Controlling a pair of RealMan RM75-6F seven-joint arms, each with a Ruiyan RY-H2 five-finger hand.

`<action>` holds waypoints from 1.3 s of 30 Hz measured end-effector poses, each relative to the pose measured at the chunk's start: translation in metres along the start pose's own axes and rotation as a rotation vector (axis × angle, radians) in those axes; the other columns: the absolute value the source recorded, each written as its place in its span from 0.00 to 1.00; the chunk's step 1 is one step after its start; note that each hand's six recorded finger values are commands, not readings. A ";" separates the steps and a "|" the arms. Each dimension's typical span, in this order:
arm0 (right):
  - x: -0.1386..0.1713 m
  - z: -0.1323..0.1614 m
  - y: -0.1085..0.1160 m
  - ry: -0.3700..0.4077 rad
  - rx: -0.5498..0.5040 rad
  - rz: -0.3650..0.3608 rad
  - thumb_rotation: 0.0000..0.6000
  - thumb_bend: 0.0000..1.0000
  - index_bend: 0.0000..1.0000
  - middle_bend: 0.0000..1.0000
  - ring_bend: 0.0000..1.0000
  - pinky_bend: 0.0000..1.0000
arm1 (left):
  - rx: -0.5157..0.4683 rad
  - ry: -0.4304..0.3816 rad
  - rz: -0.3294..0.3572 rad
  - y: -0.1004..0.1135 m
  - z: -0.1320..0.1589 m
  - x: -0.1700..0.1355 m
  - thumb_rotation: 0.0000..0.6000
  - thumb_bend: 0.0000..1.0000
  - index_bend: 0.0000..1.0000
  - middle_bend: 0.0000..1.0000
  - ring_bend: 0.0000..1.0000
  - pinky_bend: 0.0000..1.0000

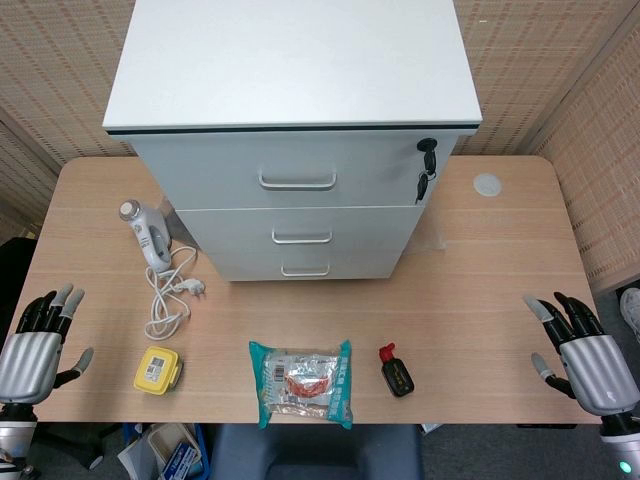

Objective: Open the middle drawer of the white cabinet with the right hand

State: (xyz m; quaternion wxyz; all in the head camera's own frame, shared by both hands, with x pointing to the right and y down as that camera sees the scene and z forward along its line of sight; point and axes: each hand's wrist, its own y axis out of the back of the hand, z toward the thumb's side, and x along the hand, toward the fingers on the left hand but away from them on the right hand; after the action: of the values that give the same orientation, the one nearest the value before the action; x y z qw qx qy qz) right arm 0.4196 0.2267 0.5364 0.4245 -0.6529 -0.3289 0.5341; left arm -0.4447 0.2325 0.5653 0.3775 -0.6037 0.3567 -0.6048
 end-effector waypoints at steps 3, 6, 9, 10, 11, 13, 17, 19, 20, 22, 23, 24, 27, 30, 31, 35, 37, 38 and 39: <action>0.000 0.001 0.000 0.004 -0.001 0.000 1.00 0.31 0.00 0.18 0.06 0.10 | -0.001 -0.001 -0.001 0.000 0.000 0.000 1.00 0.29 0.00 0.00 0.00 0.09; -0.001 0.003 0.000 0.010 0.001 0.000 1.00 0.31 0.00 0.19 0.07 0.10 | 0.000 -0.004 -0.003 0.000 0.001 0.000 1.00 0.29 0.00 0.00 0.00 0.08; -0.004 0.007 0.000 0.024 0.002 -0.003 1.00 0.31 0.00 0.23 0.13 0.13 | -0.003 -0.007 -0.008 -0.001 0.001 0.001 1.00 0.29 0.00 0.00 0.00 0.09; -0.005 0.009 0.001 0.032 0.003 -0.004 1.00 0.31 0.00 0.25 0.15 0.15 | -0.004 -0.007 -0.010 -0.001 0.001 0.001 1.00 0.29 0.00 0.00 0.00 0.09; -0.007 0.012 0.002 0.043 0.006 -0.007 1.00 0.31 0.00 0.26 0.18 0.17 | -0.004 -0.009 -0.012 -0.002 0.001 0.002 1.00 0.29 0.00 0.00 0.00 0.09; -0.011 0.017 0.003 0.063 0.011 -0.010 1.00 0.31 0.00 0.33 0.26 0.23 | -0.004 -0.013 -0.012 -0.002 0.002 0.002 1.00 0.29 0.00 0.00 0.00 0.08; -0.024 0.036 0.008 0.132 0.026 -0.011 1.00 0.31 0.00 0.44 0.49 0.42 | -0.007 -0.021 -0.006 0.000 0.003 0.003 1.00 0.29 0.00 0.00 0.00 0.09; -0.028 0.044 0.010 0.156 0.029 -0.008 1.00 0.31 0.00 0.50 0.60 0.51 | -0.008 -0.025 -0.004 0.001 0.004 0.003 1.00 0.29 0.00 0.00 0.00 0.09; -0.032 0.050 0.012 0.177 0.032 -0.005 1.00 0.31 0.00 0.53 0.63 0.54 | -0.009 -0.028 -0.004 0.001 0.004 0.003 1.00 0.29 0.00 0.00 0.00 0.08; -0.041 0.063 0.015 0.213 0.037 -0.003 1.00 0.31 0.00 0.64 0.74 0.61 | -0.012 -0.033 -0.001 0.001 0.005 0.003 1.00 0.29 0.00 0.00 0.00 0.08; -0.045 0.069 0.017 0.232 0.039 -0.003 1.00 0.31 0.00 0.67 0.76 0.63 | -0.013 -0.036 0.000 0.001 0.006 0.003 1.00 0.29 0.00 0.00 0.00 0.08; -0.050 0.076 0.019 0.252 0.040 -0.002 1.00 0.31 0.01 0.71 0.79 0.67 | -0.014 -0.038 0.000 0.001 0.006 0.002 1.00 0.29 0.00 0.00 0.00 0.08; -0.066 0.099 0.024 0.316 0.047 0.009 1.00 0.32 0.01 0.79 0.85 0.72 | -0.014 -0.038 -0.002 0.001 0.005 0.001 1.00 0.29 0.00 0.00 0.00 0.09; -0.082 0.123 0.031 0.374 0.062 0.019 1.00 0.33 0.02 0.82 0.89 0.75 | -0.016 -0.043 -0.003 0.002 0.006 0.001 1.00 0.29 0.00 0.00 0.00 0.09; -0.089 0.132 0.034 0.394 0.071 0.021 1.00 0.33 0.02 0.83 0.90 0.76 | -0.015 -0.046 -0.004 0.002 0.006 0.001 1.00 0.29 0.00 0.00 0.00 0.09; -0.110 0.157 0.045 0.438 0.094 0.018 1.00 0.34 0.03 0.84 0.91 0.76 | -0.012 -0.054 -0.008 0.001 0.008 0.000 1.00 0.29 0.00 0.00 0.00 0.09; -0.120 0.166 0.049 0.445 0.099 0.016 1.00 0.34 0.03 0.85 0.91 0.76 | -0.009 -0.055 -0.008 0.001 0.008 0.000 1.00 0.29 0.00 0.00 0.00 0.09; -0.123 0.169 0.051 0.444 0.098 0.017 1.00 0.34 0.03 0.85 0.91 0.76 | -0.008 -0.056 -0.008 0.002 0.009 0.000 1.00 0.29 0.00 0.00 0.00 0.08; -0.126 0.172 0.052 0.443 0.097 0.021 1.00 0.34 0.04 0.85 0.91 0.76 | -0.008 -0.057 -0.008 0.002 0.009 0.000 1.00 0.29 0.00 0.00 0.00 0.08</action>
State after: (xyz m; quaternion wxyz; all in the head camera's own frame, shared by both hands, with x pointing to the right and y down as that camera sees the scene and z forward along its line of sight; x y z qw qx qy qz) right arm 0.2235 0.1289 0.5304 0.5120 -0.7364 -0.1948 0.3972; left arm -0.4358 0.2314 0.5639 0.3827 -0.6234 0.3460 -0.5875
